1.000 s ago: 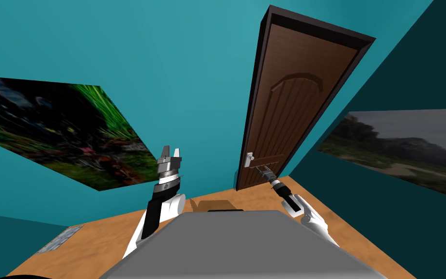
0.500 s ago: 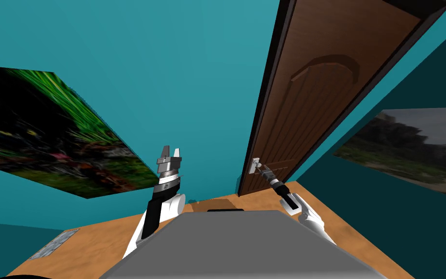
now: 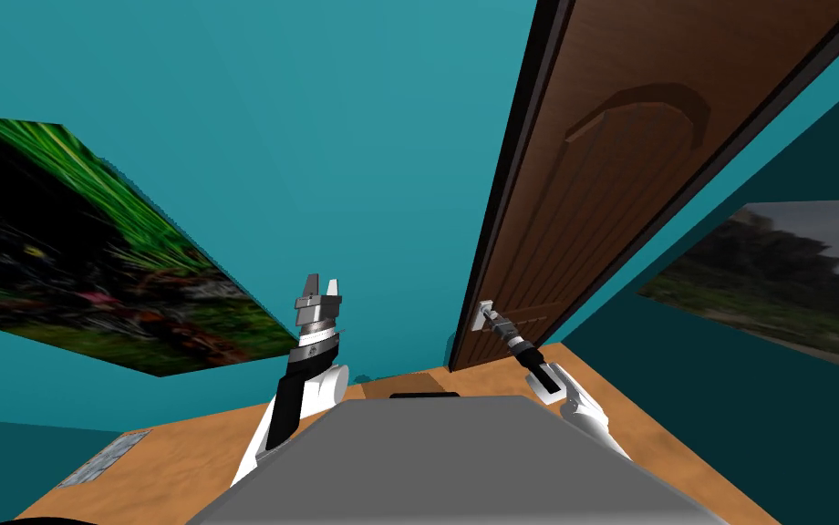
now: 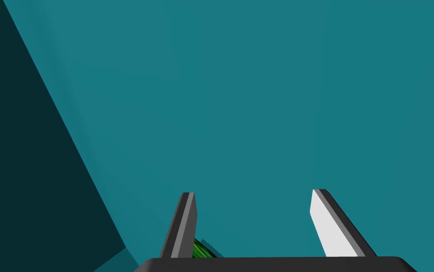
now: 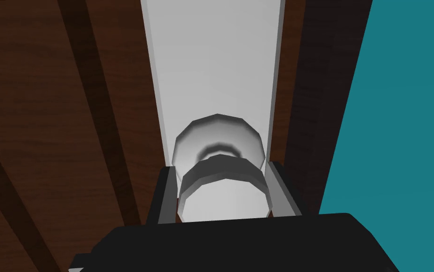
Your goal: Pull the door open
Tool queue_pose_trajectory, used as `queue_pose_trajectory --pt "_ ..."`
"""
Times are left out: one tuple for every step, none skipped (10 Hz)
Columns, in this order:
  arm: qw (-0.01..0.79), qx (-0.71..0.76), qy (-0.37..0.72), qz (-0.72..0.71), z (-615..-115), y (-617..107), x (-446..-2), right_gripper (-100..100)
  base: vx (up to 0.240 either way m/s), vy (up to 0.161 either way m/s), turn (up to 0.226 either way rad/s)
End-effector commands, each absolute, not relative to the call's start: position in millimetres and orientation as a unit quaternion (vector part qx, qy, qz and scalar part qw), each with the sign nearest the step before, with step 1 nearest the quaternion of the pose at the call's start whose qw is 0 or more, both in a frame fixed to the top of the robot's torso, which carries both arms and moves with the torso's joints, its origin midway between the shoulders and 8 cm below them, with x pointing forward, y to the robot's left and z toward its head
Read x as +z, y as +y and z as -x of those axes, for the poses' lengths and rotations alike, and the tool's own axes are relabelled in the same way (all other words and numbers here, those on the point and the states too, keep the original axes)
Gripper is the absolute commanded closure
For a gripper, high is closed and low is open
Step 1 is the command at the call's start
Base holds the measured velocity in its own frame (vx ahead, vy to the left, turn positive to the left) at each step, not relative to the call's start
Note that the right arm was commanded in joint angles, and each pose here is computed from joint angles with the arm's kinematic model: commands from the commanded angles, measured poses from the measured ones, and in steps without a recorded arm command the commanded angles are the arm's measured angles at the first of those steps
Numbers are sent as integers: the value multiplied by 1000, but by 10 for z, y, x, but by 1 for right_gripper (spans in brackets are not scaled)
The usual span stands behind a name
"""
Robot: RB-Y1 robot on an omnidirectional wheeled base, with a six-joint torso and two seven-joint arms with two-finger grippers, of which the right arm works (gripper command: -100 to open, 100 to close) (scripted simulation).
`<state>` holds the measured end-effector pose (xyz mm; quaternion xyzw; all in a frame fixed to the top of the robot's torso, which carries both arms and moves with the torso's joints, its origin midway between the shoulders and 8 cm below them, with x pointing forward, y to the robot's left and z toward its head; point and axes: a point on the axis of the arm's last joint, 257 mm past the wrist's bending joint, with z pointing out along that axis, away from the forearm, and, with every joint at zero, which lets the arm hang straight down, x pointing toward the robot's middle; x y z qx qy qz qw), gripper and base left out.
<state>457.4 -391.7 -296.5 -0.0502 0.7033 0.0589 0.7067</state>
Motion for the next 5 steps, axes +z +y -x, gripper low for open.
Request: queue_pose_trajectory --pt "707 59 703 50 -4571 -3920 -2962 100 -13 -3 -1" --pt "707 59 703 50 -4571 -3920 -2962 100 -6 -1 -2" --pt "707 59 703 50 -4571 -3920 -2962 100 0 0 0" --pt "709 72 701 28 -4574 -3939 -2946 100 -37 -47 142" --pt "712 84 697 7 -4582 -3963 -2913 100 -80 -109 237"
